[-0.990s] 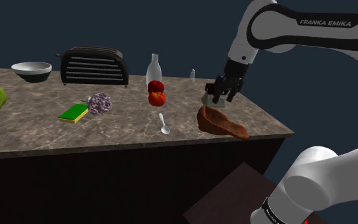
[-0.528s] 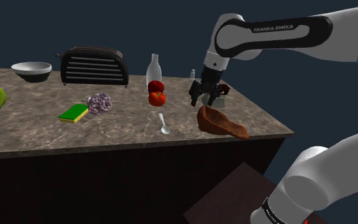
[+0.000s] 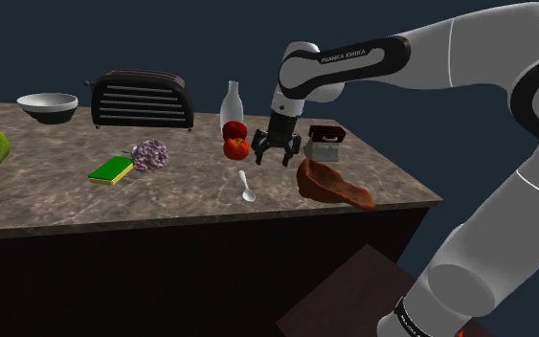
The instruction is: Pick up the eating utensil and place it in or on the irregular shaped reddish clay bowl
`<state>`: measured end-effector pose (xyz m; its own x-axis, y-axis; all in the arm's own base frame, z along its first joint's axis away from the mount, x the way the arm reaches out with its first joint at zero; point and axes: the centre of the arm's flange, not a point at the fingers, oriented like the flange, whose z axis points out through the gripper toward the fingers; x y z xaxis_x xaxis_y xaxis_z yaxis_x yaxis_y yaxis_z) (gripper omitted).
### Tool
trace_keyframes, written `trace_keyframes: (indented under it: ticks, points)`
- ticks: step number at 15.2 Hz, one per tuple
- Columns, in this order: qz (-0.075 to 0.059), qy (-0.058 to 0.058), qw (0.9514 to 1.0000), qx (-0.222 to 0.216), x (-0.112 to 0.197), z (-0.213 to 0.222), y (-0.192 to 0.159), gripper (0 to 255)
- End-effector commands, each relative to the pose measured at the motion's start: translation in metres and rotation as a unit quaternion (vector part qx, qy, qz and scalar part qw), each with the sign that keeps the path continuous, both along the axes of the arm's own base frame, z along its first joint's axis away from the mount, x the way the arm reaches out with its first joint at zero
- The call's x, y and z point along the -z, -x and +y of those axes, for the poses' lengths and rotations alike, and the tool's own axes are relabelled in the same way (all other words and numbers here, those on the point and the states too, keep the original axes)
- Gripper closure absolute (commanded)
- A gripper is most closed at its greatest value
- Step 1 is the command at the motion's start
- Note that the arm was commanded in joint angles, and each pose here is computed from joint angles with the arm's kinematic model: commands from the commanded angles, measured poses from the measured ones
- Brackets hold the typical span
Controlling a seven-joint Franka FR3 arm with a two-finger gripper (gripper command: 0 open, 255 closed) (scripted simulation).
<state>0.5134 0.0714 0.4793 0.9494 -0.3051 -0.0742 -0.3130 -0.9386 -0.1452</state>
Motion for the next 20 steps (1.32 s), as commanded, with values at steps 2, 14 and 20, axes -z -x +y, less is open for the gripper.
trace_keyframes:
  ticks: [2, 14, 20]
  points:
    - [0.012, -0.006, 0.9996, 0.023, 0.022, 0.008, -0.034, 0]
    - [0.031, -0.015, 0.9975, 0.061, 0.091, 0.025, -0.089, 0]
    - [0.031, -0.015, 0.9975, 0.061, 0.099, 0.026, -0.088, 0]
